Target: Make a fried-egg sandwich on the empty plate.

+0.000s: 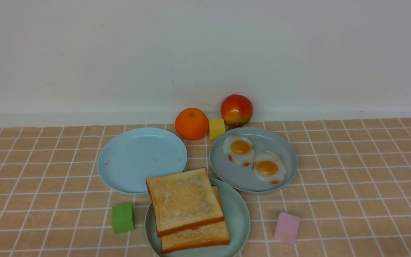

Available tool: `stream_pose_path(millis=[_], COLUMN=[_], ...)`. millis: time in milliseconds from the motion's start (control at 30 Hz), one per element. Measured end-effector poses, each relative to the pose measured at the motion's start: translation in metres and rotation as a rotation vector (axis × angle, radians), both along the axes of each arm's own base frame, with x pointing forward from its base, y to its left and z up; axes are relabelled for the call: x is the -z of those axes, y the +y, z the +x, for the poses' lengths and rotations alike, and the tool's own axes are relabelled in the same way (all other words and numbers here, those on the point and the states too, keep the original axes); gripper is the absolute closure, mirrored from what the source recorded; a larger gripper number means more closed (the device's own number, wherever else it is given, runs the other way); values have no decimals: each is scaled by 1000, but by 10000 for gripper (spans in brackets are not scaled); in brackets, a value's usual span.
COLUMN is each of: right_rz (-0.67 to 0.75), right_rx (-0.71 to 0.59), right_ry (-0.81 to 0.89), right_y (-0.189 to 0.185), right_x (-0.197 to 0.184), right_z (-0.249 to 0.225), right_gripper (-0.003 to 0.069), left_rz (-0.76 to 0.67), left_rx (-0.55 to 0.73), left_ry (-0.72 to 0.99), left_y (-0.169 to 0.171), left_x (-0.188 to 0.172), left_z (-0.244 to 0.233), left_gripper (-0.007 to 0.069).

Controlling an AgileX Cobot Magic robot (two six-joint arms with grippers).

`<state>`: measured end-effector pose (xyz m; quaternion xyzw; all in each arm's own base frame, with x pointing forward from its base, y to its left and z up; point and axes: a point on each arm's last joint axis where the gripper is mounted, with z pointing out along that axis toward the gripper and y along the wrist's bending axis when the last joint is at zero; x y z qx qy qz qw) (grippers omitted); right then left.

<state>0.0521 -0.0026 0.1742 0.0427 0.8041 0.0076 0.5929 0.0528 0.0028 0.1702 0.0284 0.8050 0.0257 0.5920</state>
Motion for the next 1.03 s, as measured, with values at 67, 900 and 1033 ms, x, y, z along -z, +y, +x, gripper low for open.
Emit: stream_pose_path(millis=[67, 900, 1033], right_rz=[0, 2, 2], right_rx=[0, 1, 1], right_ry=[0, 0, 0], right_y=[0, 0, 0], right_x=[0, 0, 0], right_z=[0, 0, 0], right_gripper=[420, 420, 420], left_rz=[0, 0, 0], left_rx=[0, 0, 0], left_ry=[0, 0, 0], left_y=[0, 0, 0], left_x=[0, 0, 0], left_z=[0, 0, 0], left_gripper=[551, 543, 536])
